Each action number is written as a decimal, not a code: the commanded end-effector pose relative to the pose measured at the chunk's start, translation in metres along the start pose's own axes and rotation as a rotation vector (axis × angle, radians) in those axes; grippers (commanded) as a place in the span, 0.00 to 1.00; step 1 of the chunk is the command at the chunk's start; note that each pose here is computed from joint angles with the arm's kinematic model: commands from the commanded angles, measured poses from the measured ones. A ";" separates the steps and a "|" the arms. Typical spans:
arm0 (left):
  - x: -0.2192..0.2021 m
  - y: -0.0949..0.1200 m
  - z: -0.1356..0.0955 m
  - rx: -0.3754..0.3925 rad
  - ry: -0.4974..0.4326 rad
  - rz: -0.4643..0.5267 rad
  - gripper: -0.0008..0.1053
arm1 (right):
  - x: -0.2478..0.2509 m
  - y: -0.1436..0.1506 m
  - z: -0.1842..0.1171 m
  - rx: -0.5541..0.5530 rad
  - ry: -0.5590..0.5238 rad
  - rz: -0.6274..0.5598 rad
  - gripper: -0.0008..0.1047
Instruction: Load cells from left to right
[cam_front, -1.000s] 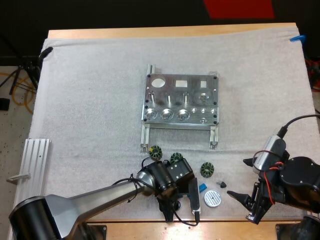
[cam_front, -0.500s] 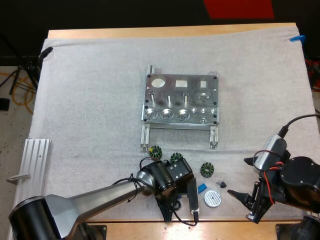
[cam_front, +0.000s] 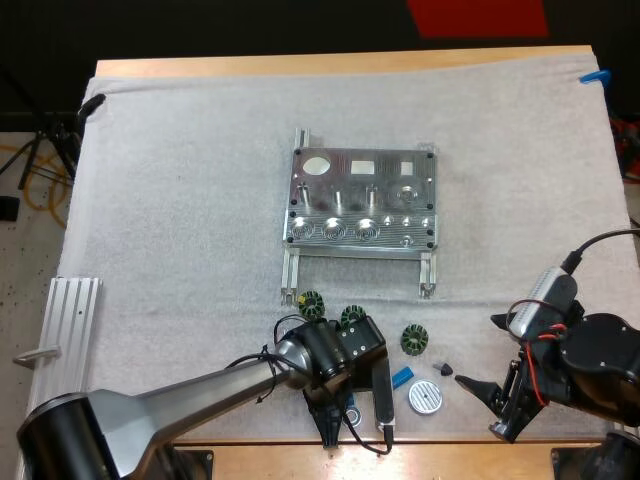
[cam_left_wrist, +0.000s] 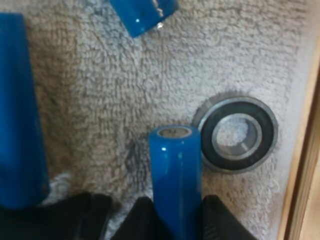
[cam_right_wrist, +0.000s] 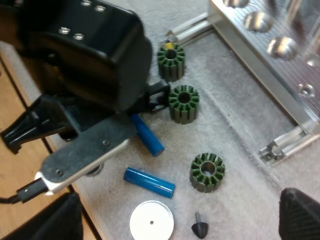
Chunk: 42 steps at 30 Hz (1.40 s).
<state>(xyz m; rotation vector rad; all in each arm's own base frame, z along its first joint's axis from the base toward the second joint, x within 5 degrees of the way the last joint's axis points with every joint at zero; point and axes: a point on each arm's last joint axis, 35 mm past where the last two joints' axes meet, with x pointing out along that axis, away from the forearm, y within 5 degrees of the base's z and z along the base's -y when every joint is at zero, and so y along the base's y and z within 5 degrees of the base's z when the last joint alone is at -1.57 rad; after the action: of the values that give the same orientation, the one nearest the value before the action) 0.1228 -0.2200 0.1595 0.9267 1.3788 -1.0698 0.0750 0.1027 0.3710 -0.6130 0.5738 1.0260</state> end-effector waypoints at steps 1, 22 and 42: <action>-0.011 -0.001 -0.001 0.010 -0.027 0.026 0.03 | -0.002 0.000 0.002 0.046 -0.006 -0.011 0.73; -0.148 -0.030 -0.075 -0.040 -0.612 0.203 0.03 | 0.030 -0.003 0.029 0.440 -0.085 0.173 0.73; -0.165 -0.033 -0.082 -0.073 -0.755 0.211 0.03 | 0.130 -0.003 0.062 0.468 -0.058 0.599 0.47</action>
<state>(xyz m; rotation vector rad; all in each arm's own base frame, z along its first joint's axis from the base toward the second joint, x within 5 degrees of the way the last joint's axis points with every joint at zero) 0.0810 -0.1425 0.3210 0.5336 0.6952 -1.0633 0.1396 0.2210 0.3213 0.0054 0.9583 1.3679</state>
